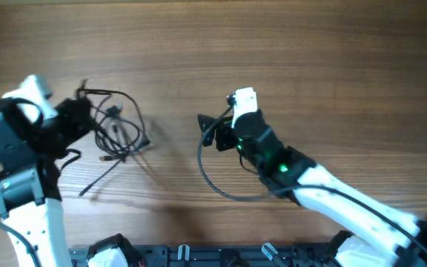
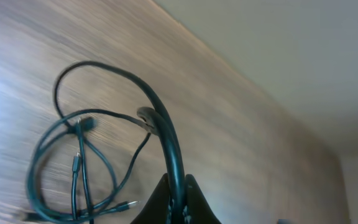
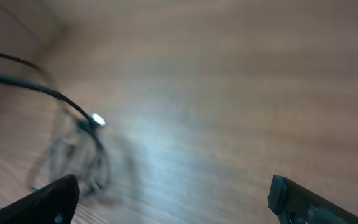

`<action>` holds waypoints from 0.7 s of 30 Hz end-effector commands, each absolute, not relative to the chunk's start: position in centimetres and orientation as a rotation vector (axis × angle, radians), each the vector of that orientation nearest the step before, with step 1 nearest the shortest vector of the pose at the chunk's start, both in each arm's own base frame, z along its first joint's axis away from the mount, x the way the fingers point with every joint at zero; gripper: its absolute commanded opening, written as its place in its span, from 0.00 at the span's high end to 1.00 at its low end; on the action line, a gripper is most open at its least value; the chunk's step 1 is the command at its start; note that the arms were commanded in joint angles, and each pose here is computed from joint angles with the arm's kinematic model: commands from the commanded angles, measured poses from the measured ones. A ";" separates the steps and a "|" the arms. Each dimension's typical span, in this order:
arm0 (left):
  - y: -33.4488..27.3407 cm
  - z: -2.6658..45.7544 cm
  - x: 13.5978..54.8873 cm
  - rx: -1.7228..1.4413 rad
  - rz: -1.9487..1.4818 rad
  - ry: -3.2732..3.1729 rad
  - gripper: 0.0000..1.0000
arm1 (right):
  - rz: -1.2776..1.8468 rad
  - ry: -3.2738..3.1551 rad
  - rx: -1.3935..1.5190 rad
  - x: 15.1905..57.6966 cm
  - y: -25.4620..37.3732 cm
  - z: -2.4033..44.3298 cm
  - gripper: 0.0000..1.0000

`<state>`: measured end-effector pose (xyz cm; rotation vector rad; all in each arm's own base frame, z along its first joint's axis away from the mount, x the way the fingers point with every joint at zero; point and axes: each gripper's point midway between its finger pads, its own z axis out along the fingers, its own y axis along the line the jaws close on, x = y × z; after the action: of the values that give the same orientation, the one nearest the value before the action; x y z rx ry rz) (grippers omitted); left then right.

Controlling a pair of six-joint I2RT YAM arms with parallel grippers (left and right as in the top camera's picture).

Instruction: Untangle cables

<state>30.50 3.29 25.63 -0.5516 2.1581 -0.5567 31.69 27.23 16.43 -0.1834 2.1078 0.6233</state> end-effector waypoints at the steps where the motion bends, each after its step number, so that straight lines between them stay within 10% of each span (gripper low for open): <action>1: -1.1 25.3 31.2 -0.266 -0.605 2.240 0.96 | 0.631 2.024 -0.236 31.1 26.6 19.7 0.00; 7: -7.7 20.7 31.9 -0.026 -0.712 2.431 0.94 | 0.623 1.985 -0.241 30.4 25.7 21.7 0.00; 14: -11.6 17.9 32.6 0.098 -0.773 2.508 0.58 | 0.590 2.011 -0.233 30.4 25.2 21.0 0.00; 21: -10.3 18.8 33.1 0.079 -0.663 2.469 0.55 | 0.571 2.012 -0.222 30.6 24.9 20.9 0.00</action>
<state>32.67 -10.88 16.97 0.0492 2.5317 -0.7322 30.33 25.51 20.48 -0.2273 2.0311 0.6028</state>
